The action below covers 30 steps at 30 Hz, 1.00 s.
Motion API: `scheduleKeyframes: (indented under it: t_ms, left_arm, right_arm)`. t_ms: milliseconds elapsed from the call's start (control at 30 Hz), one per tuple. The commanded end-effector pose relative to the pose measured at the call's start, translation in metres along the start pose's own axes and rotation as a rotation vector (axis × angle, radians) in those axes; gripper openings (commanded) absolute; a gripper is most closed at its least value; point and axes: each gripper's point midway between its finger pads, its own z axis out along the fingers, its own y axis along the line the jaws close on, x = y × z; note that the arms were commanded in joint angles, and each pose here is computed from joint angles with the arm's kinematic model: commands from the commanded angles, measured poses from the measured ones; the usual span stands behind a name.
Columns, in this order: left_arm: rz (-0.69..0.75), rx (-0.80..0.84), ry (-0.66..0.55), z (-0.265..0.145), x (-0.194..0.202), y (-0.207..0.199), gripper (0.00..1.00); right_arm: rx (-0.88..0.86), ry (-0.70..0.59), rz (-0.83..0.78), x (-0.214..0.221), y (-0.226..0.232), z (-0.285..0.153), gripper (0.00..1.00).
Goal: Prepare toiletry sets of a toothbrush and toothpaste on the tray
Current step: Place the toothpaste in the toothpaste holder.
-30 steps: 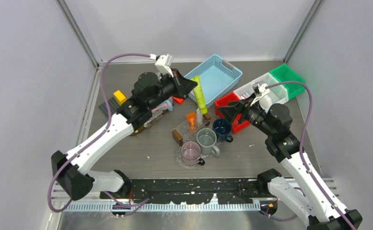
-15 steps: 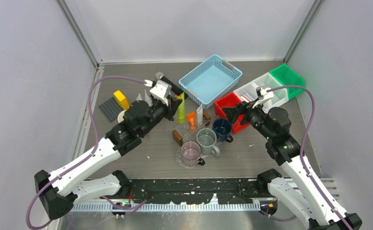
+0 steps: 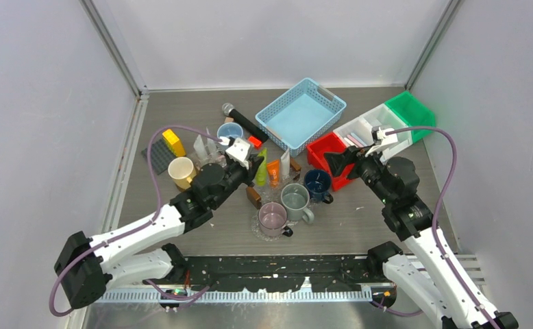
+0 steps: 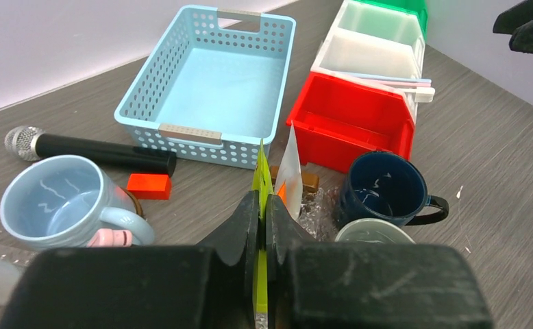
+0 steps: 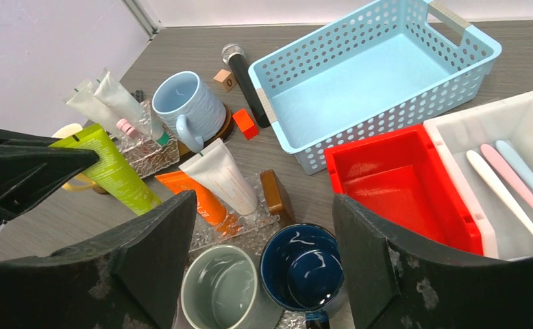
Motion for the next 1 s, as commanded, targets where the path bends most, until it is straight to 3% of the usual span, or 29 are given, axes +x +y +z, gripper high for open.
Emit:
scheduleKeyframes:
  t_ms: [0,500,833,967]
  left_arm:
    - [-0.073,-0.012,-0.163,0.007,-0.029,-0.002,0.00]
    - [-0.103,-0.095,-0.132,0.007,0.025,0.015,0.00]
    - [-0.133,-0.070,-0.126,0.006,0.037,0.010,0.02]
    - [-0.127,-0.045,-0.109,0.006,0.044,0.006,0.07]
  right_arm:
    - [0.030,-0.035,-0.024,-0.008,-0.005,-0.002,0.79]
    - [0.048,-0.034,-0.030,-0.006,-0.009,-0.002,0.79]
    - [0.052,-0.028,-0.032,-0.005,-0.010,0.000,0.79]
    - [0.055,-0.024,-0.033,-0.004,-0.011,0.001,0.79]
